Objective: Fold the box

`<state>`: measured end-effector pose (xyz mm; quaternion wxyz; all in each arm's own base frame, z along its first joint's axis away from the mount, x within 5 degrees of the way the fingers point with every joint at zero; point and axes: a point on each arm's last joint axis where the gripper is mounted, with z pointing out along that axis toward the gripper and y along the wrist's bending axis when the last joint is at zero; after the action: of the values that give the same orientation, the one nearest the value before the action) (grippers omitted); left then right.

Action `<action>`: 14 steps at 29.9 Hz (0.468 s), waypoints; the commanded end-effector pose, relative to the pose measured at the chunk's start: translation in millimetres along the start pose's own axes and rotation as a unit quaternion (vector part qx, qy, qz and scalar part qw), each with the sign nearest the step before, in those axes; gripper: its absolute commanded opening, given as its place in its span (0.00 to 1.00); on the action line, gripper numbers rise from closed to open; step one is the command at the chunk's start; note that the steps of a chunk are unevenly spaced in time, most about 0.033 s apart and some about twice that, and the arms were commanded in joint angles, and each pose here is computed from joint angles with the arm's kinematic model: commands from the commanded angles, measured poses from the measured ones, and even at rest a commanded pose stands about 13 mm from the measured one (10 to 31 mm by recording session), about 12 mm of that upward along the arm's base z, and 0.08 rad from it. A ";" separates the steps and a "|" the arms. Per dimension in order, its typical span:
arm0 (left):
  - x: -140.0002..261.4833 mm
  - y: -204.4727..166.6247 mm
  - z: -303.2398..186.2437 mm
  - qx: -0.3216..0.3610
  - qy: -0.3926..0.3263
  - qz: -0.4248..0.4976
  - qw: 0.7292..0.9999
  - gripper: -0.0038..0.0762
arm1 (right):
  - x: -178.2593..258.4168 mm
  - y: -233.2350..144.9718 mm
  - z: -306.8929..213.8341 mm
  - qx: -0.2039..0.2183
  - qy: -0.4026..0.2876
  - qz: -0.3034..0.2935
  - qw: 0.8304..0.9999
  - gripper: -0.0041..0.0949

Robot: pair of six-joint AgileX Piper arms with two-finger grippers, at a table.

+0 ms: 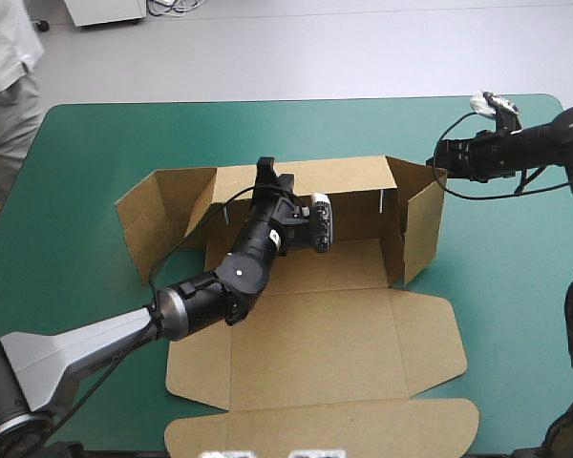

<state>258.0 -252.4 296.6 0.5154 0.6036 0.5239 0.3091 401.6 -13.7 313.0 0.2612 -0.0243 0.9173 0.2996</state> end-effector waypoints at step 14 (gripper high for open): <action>-1.4 18.3 -1.4 -0.041 0.002 0.018 0.999 0.03 | 49.4 34.5 -31.1 -0.038 -0.080 -0.034 0.995 0.42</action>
<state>263.4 -255.8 288.6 0.5031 0.6159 0.5124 0.3240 354.1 -2.0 300.7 0.2746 -0.0365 0.9072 0.3166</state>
